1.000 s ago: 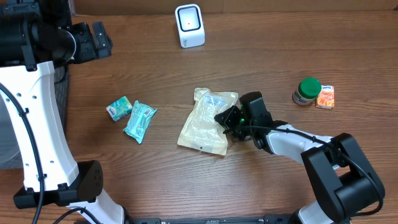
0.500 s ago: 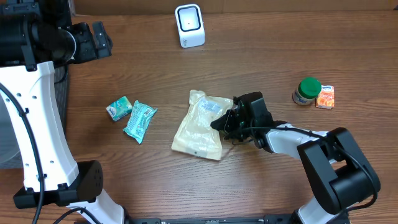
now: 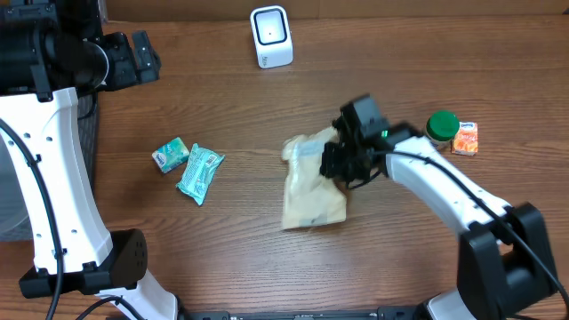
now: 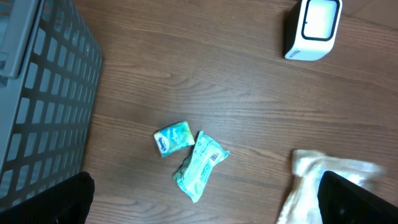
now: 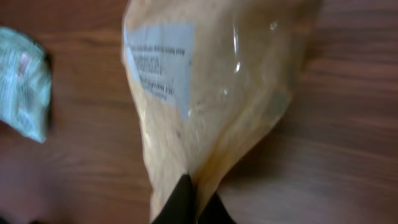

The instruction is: Scan the item barcode

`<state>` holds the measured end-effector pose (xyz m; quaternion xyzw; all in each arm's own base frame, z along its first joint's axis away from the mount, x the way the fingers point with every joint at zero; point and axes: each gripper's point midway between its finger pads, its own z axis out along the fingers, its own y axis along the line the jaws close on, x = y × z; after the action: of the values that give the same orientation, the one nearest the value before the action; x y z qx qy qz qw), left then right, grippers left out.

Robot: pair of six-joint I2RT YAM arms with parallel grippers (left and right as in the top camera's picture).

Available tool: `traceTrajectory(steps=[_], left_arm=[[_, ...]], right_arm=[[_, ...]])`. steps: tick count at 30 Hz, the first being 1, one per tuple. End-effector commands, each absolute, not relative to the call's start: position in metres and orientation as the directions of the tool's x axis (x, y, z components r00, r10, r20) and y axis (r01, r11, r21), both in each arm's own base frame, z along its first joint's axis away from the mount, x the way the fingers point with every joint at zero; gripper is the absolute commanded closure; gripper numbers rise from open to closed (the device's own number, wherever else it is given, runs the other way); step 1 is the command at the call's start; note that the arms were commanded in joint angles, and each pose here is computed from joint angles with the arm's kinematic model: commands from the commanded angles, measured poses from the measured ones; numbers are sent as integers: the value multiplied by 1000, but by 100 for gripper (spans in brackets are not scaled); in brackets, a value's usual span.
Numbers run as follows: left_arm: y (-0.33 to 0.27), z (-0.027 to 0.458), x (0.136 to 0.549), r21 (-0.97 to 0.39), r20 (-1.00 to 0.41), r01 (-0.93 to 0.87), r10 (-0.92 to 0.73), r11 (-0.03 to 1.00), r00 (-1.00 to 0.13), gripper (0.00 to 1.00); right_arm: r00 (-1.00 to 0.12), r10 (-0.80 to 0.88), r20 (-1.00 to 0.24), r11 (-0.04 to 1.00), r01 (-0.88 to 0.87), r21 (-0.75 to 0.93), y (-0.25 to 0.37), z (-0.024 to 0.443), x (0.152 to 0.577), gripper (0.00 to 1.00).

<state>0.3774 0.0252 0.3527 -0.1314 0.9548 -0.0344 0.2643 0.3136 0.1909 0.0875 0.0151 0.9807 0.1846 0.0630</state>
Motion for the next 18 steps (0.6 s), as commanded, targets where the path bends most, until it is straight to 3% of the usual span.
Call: traceTrajectory(steps=[1,6,13,18], left_arm=[[24,354,378,-122,-503,-215,-247,969,-828,0],[24,354,378,-122,-503,-215,-247,969,-828,1],[24,354,378,-122,-503,-215,-247,969,-828,0],[24,354,378,-122,-503,-215,-247,969,-828,0]], right_arm=[[-949,-20,-315,999,-32,35,146,127,340,96],[-936,-71,-346,941,52,-333,99,141,329,96],[-963,-149,-226,847,-6,-532,91,97,332,96],[-957,-228,-181,848,-103,-520,132,70,331,96]])
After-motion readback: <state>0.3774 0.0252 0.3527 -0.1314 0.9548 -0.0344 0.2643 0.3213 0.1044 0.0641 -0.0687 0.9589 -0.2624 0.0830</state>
